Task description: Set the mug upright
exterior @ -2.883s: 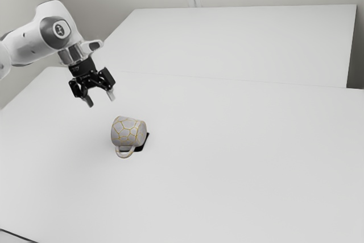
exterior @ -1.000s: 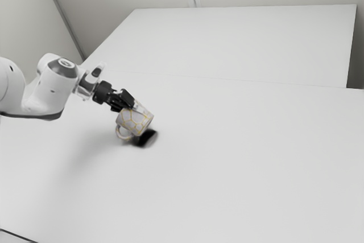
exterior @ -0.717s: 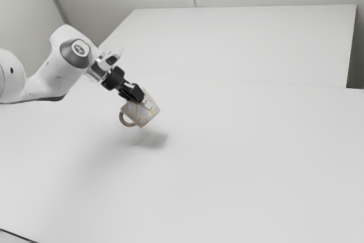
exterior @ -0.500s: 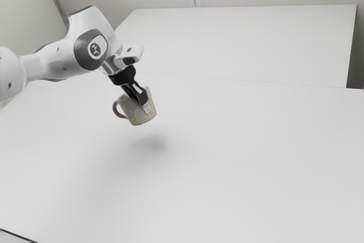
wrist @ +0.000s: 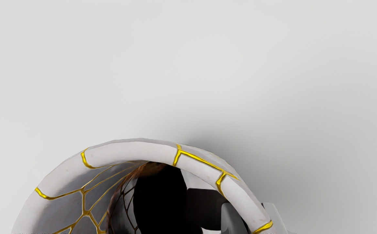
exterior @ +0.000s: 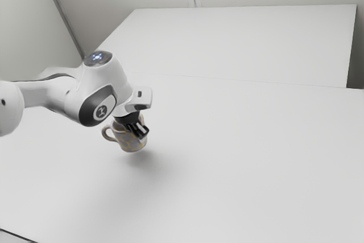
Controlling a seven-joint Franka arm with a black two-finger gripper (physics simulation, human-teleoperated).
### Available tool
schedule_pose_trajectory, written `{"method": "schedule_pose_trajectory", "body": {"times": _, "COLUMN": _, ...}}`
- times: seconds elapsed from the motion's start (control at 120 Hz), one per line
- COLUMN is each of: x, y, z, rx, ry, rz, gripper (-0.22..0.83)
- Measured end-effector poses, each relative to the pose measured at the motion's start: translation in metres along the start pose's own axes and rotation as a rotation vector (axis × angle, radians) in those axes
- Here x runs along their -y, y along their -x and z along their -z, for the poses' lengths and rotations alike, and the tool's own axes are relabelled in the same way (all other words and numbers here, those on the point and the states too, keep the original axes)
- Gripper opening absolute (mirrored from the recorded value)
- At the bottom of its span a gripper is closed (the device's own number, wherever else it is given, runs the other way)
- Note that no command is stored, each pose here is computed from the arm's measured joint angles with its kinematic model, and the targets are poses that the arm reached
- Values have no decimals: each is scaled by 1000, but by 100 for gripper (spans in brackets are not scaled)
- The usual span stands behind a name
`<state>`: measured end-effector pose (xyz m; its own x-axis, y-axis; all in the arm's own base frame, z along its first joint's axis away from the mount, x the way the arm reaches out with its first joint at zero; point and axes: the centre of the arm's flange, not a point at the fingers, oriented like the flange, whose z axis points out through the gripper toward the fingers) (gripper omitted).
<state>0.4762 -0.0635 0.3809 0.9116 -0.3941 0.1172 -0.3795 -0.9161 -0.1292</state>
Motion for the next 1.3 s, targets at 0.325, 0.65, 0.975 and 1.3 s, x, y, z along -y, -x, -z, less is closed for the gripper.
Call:
{"method": "schedule_pose_trajectory", "body": {"times": 0.325, "x": -17, "y": 19, "z": -34, "rx": -129, "ry": -5, "rz": 90, "gripper": -11}}
{"method": "schedule_pose_trajectory", "body": {"times": 0.65, "x": -24, "y": 22, "z": -59, "rx": -166, "ry": 10, "rz": 142, "gripper": -11}}
{"method": "schedule_pose_trajectory", "body": {"times": 0.975, "x": -26, "y": 20, "z": -60, "rx": -172, "ry": 15, "rz": 170, "gripper": 27}}
{"method": "schedule_pose_trajectory", "body": {"times": 1.3, "x": -17, "y": 0, "z": -24, "rx": -191, "ry": -3, "rz": 192, "gripper": 54}}
